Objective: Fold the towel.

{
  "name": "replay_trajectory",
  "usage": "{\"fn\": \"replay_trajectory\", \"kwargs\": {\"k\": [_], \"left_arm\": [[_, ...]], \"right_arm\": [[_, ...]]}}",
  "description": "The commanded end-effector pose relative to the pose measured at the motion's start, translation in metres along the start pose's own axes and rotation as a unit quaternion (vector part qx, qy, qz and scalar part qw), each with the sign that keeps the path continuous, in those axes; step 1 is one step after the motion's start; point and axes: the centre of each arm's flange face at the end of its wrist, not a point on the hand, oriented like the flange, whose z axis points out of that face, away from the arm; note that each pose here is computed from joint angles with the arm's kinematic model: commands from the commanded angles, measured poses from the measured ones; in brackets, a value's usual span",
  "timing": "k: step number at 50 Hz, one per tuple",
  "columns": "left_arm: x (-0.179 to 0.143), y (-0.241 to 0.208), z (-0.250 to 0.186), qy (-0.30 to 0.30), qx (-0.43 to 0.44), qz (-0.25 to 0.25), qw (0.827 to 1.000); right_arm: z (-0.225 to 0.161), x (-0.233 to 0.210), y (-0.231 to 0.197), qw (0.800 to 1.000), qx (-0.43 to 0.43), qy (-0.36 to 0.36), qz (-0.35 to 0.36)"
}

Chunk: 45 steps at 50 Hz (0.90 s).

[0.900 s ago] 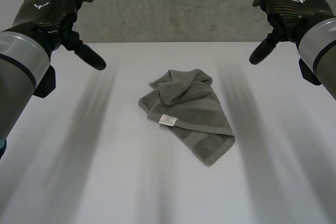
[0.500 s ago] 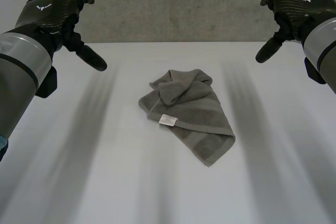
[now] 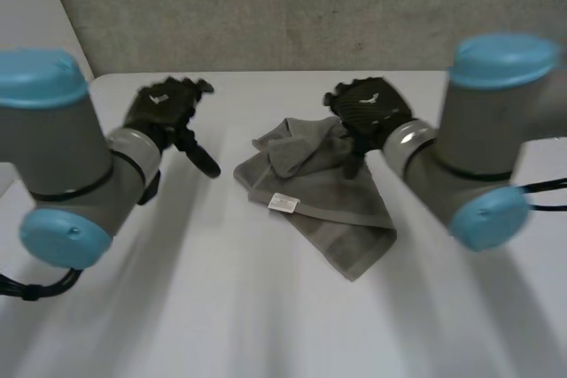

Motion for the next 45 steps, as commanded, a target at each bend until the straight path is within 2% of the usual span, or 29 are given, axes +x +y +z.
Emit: {"fn": "replay_trajectory", "kwargs": {"k": [1,5,8,14,16,18,22,24,27,29,30,32,37,41,44,45], "left_arm": [[0.002,0.037,0.022,0.019,-0.021,0.004,1.000],[0.001,0.042,0.024,0.020,-0.018,0.035,0.999],[0.000,0.039,0.023,0.018,-0.014,0.054,0.998],[-0.003,0.029,0.016,0.015,-0.004,0.061,0.998],[-0.003,0.022,0.013,0.013,0.005,0.061,0.998],[-0.005,0.018,0.011,0.011,0.011,0.061,0.998],[-0.009,0.009,0.007,0.004,0.019,0.060,0.998],[-0.012,0.003,0.001,-0.001,0.024,0.059,0.998],[-0.014,0.001,-0.002,-0.002,0.024,0.059,0.998],[-0.016,-0.001,-0.010,-0.006,0.024,0.058,0.998],[-0.016,-0.001,-0.010,-0.006,0.024,0.058,0.998],[-0.021,-0.005,-0.019,-0.012,0.026,0.058,0.998],[-0.027,-0.007,-0.031,-0.021,0.025,0.056,0.998],[-0.027,-0.008,-0.040,-0.020,0.025,0.057,0.998],[-0.026,-0.006,-0.049,-0.019,0.023,0.057,0.998],[-0.026,-0.004,-0.053,-0.019,0.020,0.058,0.998]], "right_arm": [[0.054,-0.037,0.032,0.999,0.036,-0.012,-0.006],[0.082,-0.054,0.064,1.000,0.012,-0.026,-0.007],[0.091,-0.059,0.070,0.999,-0.002,-0.035,-0.005],[0.079,-0.062,0.039,0.998,-0.007,-0.055,0.012],[0.063,-0.052,0.008,0.998,-0.001,-0.057,0.036],[0.052,-0.048,-0.004,0.997,-0.003,-0.060,0.043],[0.025,-0.049,-0.013,0.994,-0.032,-0.089,0.045],[-0.007,-0.053,-0.013,0.990,-0.067,-0.115,0.049],[-0.024,-0.058,-0.010,0.987,-0.085,-0.128,0.047],[-0.058,-0.084,-0.002,0.978,-0.109,-0.171,0.044],[-0.058,-0.084,-0.002,0.978,-0.109,-0.171,0.044],[-0.087,-0.113,-0.005,0.967,-0.090,-0.233,0.046],[-0.114,-0.135,-0.010,0.956,-0.068,-0.284,0.034],[-0.122,-0.139,-0.006,0.954,-0.087,-0.285,0.027],[-0.126,-0.131,0.006,0.955,-0.123,-0.270,-0.009],[-0.130,-0.126,0.013,0.954,-0.140,-0.261,-0.041]]}}
